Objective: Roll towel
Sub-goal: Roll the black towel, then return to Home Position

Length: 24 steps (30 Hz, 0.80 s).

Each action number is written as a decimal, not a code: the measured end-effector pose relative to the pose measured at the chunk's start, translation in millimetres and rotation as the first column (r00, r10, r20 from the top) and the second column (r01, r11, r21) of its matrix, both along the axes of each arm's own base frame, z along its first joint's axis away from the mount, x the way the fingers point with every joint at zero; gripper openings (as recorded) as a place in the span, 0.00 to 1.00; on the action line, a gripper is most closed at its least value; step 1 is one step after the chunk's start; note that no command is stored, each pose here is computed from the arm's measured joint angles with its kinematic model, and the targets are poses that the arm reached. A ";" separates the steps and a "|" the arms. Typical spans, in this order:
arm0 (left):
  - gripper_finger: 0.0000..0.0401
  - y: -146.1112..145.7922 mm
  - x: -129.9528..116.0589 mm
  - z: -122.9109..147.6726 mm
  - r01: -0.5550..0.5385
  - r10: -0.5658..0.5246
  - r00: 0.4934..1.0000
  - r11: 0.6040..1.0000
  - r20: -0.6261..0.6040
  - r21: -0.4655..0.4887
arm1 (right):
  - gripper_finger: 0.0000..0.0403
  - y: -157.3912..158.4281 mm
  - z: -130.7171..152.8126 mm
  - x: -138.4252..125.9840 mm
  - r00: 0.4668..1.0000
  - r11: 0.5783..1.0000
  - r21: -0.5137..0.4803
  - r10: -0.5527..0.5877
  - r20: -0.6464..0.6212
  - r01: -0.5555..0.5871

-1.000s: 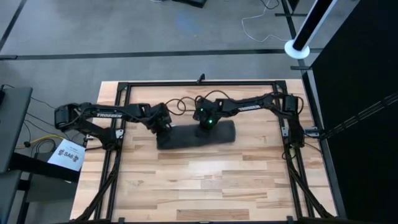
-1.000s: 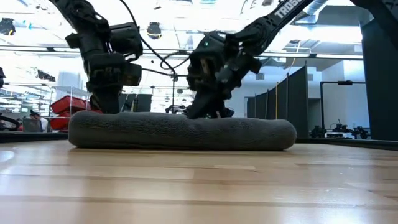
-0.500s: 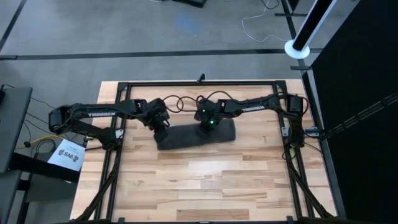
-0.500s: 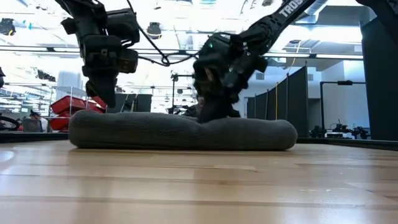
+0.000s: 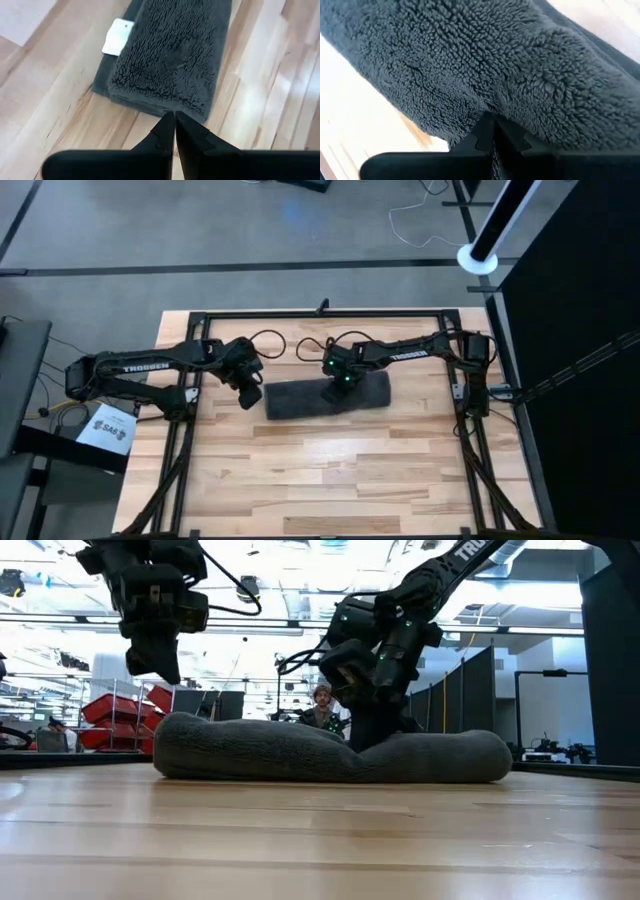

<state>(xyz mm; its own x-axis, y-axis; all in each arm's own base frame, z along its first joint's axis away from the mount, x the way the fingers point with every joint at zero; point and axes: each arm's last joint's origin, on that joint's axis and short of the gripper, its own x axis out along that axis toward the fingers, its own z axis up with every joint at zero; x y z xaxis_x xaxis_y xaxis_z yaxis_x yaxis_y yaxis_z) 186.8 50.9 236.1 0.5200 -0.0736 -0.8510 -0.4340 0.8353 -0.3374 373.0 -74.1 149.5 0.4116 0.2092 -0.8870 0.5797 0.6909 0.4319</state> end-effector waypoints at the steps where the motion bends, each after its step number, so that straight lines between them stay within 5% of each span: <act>1: 0.00 -0.4 -1.4 1.7 -0.005 0.005 1.000 1.000 0.009 0.000 | 0.00 0.4 0.6 -0.1 1.000 1.000 -0.003 -0.017 -0.004 0.017; 14: 0.00 -3.2 -11.0 11.4 -0.012 0.011 0.999 1.000 0.052 0.017 | 0.00 2.0 24.8 -10.9 0.981 0.981 -0.052 -0.189 -0.034 0.187; 24: 0.00 -7.5 -24.6 42.3 0.021 -0.030 0.990 0.997 0.136 0.070 | 0.00 9.8 122.6 -43.7 0.953 0.979 -0.110 -0.138 0.270 0.173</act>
